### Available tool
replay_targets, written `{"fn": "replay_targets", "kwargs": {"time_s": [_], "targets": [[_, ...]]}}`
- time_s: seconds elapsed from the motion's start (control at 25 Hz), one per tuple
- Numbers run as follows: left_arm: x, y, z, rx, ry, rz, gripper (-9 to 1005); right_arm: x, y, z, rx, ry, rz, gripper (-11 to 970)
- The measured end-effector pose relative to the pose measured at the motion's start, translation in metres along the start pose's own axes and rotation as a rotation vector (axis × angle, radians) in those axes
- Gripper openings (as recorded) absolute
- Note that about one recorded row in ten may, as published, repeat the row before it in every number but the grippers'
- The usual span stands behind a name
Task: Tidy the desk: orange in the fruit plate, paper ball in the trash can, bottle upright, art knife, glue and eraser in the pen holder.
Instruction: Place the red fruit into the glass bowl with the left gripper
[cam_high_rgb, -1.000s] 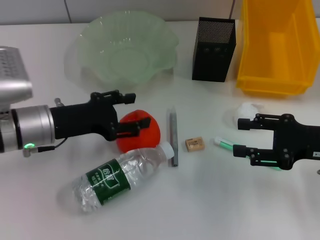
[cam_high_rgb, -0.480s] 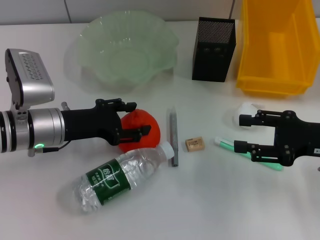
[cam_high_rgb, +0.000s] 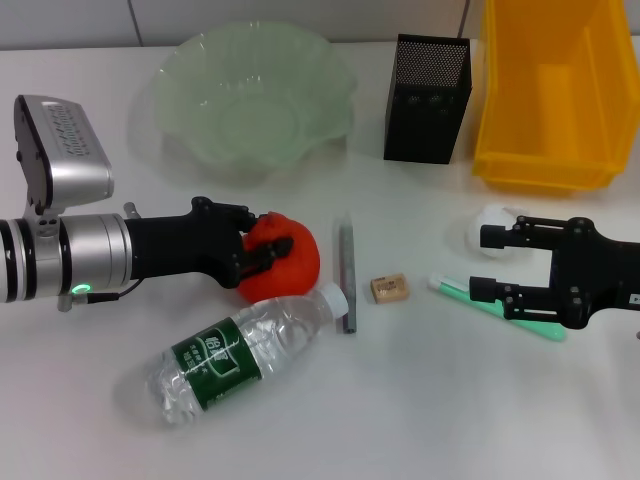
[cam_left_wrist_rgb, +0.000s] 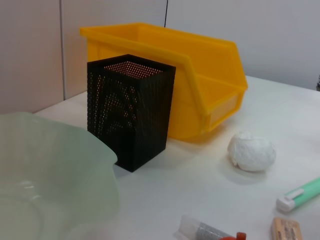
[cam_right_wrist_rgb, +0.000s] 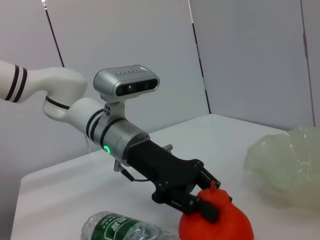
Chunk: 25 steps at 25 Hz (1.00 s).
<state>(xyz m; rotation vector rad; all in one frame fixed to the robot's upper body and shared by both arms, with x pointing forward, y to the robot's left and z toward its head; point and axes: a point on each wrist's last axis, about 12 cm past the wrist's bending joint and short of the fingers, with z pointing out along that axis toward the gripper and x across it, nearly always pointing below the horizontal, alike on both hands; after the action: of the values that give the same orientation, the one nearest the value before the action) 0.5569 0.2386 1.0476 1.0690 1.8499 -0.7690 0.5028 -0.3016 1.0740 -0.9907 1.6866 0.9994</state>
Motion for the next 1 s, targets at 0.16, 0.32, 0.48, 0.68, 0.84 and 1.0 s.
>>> {"fn": "replay_targets", "kwargs": {"time_s": [0.16,0.32,0.48,0.68,0.84,1.0], "targets": [[-0.003,0.002,-0.003,-0.005,-0.023,-0.016,337,0.000,0.000,0.000,0.000,0.000,-0.001,697],[-0.010,0.003,-0.020,0.006,-0.127,-0.037,282,0.000,0.000,0.000,0.001,0.000,-0.002,698],[-0.027,0.006,-0.046,0.017,-0.333,-0.061,229,0.000,0.000,0.000,0.000,-0.002,-0.001,696],[-0.043,0.020,-0.043,-0.112,-0.533,-0.135,167,0.000,0.001,0.001,0.000,-0.003,0.000,698],[-0.056,0.035,-0.019,-0.213,-0.545,-0.159,124,0.001,0.002,0.000,-0.001,-0.005,0.003,698],[-0.062,0.045,0.006,-0.304,-0.456,-0.117,120,0.001,0.003,0.000,-0.007,-0.008,0.005,698]]}}
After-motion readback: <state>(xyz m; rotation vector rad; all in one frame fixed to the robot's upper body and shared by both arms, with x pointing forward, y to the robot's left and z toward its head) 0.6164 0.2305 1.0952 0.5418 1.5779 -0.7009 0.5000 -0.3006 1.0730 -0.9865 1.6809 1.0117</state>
